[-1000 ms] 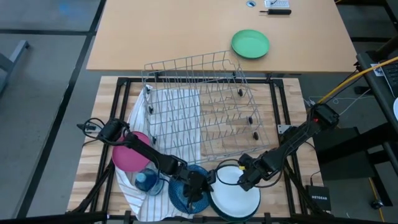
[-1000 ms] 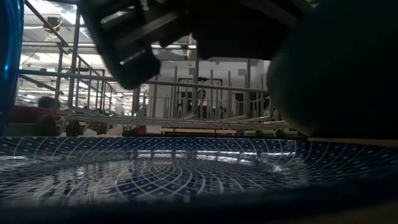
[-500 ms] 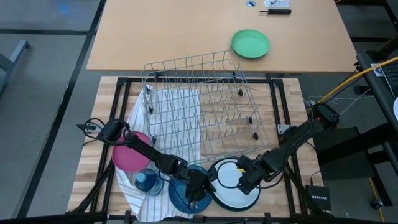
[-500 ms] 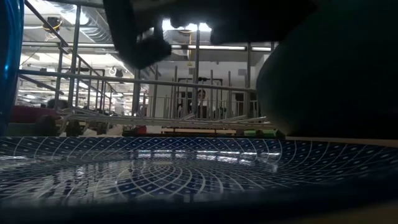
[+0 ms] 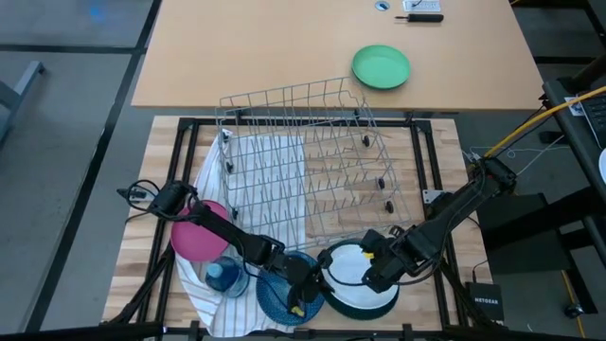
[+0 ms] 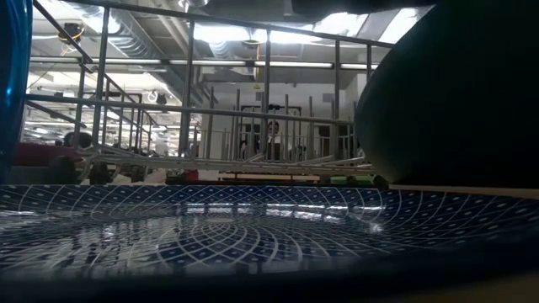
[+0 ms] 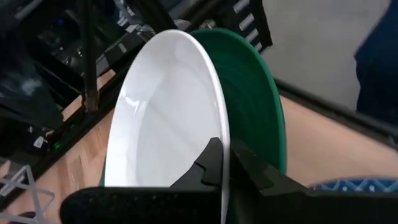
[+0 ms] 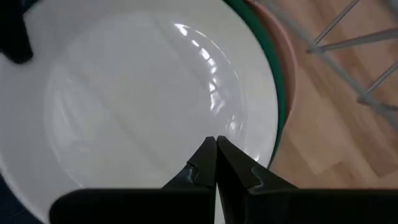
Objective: Sort dishes
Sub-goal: Put the white plate into the dish rack
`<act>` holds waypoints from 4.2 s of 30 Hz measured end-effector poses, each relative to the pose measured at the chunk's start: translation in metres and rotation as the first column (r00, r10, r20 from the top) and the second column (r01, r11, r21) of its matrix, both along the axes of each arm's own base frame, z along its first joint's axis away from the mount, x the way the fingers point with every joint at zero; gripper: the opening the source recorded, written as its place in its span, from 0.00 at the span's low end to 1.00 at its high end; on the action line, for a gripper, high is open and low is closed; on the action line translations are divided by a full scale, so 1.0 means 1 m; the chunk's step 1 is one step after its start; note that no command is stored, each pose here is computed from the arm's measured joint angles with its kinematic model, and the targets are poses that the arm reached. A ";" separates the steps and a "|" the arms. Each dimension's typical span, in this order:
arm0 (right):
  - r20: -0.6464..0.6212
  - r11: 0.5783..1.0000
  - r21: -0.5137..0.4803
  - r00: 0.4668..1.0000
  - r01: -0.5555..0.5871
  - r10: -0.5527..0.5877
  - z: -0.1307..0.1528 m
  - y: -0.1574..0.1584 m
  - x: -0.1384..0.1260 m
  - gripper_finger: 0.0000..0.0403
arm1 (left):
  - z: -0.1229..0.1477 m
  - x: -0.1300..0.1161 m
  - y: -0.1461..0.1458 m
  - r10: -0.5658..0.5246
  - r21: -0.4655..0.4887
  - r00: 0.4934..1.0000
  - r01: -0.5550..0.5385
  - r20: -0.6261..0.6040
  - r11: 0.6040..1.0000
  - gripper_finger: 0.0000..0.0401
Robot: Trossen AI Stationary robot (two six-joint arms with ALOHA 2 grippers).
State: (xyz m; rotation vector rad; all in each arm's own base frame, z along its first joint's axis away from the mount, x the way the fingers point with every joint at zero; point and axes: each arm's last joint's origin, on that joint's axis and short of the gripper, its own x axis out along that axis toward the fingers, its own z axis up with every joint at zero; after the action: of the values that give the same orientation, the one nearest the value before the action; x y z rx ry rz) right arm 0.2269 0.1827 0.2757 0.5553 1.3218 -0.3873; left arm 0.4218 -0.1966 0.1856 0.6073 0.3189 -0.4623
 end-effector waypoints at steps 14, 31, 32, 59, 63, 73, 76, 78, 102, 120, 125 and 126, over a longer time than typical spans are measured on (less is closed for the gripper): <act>0.019 0.993 -0.108 0.998 -0.055 0.057 0.024 -0.006 -0.003 0.02 | 0.012 0.009 0.010 0.103 -0.230 0.994 -0.094 0.027 0.969 0.00; 0.096 0.941 -0.016 0.936 -0.338 0.338 0.027 0.021 -0.008 0.02 | 0.011 0.009 0.011 0.106 -0.230 0.994 -0.101 0.011 0.968 0.00; 0.108 0.937 -0.001 0.932 -0.349 0.347 0.028 0.024 -0.009 0.02 | 0.010 0.009 0.011 0.106 -0.230 0.994 -0.101 0.010 0.968 0.00; 0.308 0.884 0.178 0.878 -0.433 0.368 0.039 0.050 -0.003 0.19 | 0.010 0.009 0.012 0.099 -0.206 0.995 -0.093 0.017 0.974 0.00; 0.306 0.883 0.151 0.870 -0.444 0.386 0.037 0.050 -0.002 0.32 | 0.010 0.009 0.012 0.099 -0.206 0.995 -0.093 0.018 0.974 0.00; 0.205 0.895 0.101 0.889 -0.435 0.410 0.012 0.058 0.005 0.44 | 0.010 0.009 0.012 0.099 -0.205 0.995 -0.093 0.018 0.974 0.00; 0.188 0.888 0.081 0.882 -0.453 0.432 0.005 0.061 0.008 0.44 | 0.010 0.009 0.012 0.099 -0.206 0.995 -0.093 0.018 0.974 0.00; 0.173 0.889 0.057 0.881 -0.455 0.440 -0.001 0.063 0.011 0.44 | 0.010 0.009 0.012 0.099 -0.206 0.995 -0.093 0.018 0.974 0.00; 0.129 0.871 -0.005 0.864 -0.491 0.487 -0.018 0.067 0.018 0.10 | 0.011 0.009 0.011 0.083 -0.214 0.996 -0.077 0.021 0.974 0.04; 0.165 0.835 -0.056 0.820 -0.547 0.548 -0.018 0.067 0.022 0.09 | 0.005 0.007 0.013 0.058 -0.293 0.992 -0.088 -0.110 0.952 0.20; 0.193 0.825 -0.071 0.803 -0.561 0.563 -0.017 0.068 0.024 0.09 | 0.004 0.009 0.019 0.028 -0.337 0.989 -0.075 -0.142 0.938 0.16; 0.194 0.826 -0.071 0.804 -0.559 0.562 -0.017 0.068 0.025 0.09 | 0.004 0.009 0.020 0.019 -0.344 0.989 -0.070 -0.147 0.936 0.15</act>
State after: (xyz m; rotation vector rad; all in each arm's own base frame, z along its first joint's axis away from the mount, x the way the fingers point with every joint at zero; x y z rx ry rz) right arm 0.2516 0.2506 0.2586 0.1641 1.2130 0.1554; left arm 0.4310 -0.1767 0.1895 0.2203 0.3744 -0.5052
